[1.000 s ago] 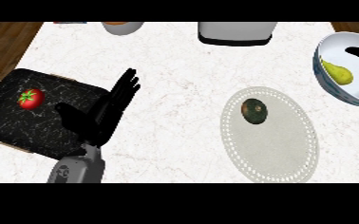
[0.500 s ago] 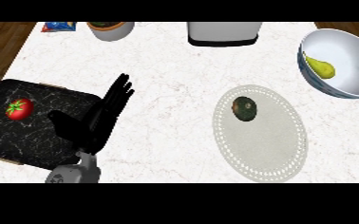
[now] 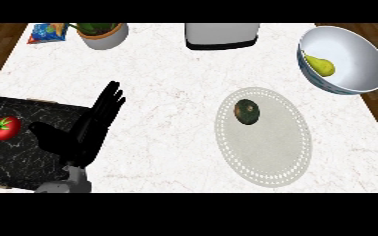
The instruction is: Pick the pear from the placemat and place it in the bowl
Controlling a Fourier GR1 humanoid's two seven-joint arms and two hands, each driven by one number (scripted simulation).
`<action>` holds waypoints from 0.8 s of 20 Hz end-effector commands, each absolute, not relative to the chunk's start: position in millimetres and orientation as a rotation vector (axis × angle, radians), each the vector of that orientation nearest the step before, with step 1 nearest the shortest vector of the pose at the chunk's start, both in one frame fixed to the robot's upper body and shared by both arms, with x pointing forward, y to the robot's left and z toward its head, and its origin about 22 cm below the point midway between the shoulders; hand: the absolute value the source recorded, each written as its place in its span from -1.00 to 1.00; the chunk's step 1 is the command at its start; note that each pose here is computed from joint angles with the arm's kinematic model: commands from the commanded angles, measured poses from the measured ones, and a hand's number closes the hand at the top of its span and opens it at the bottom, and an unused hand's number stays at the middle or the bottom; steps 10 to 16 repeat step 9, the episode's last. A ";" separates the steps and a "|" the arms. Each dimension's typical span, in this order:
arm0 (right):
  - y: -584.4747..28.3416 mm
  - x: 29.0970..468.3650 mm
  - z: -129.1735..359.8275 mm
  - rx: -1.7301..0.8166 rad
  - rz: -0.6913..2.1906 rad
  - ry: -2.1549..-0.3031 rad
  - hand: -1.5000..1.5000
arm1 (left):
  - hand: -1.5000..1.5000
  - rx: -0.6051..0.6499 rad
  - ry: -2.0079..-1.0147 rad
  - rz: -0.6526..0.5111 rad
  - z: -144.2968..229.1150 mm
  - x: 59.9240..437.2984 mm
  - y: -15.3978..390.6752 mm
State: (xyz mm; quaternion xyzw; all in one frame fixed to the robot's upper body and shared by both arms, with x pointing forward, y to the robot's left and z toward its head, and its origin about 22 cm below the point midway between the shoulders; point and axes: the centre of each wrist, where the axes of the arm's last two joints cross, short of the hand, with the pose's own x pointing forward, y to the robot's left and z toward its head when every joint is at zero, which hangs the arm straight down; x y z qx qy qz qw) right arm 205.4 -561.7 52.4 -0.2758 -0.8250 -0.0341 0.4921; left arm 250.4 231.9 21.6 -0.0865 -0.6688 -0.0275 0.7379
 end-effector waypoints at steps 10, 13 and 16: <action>-517.4 1.9 -37.1 -0.474 0.027 -1.892 1.00 | 0.00 -0.190 -1.460 -0.036 17.6 237.4 233.2; -517.4 1.9 -37.1 -0.474 0.027 -1.892 1.00 | 0.00 -0.190 -1.460 -0.036 17.6 237.4 233.2; -517.4 1.9 -37.1 -0.474 0.027 -1.892 1.00 | 0.00 -0.190 -1.460 -0.036 17.6 237.4 233.2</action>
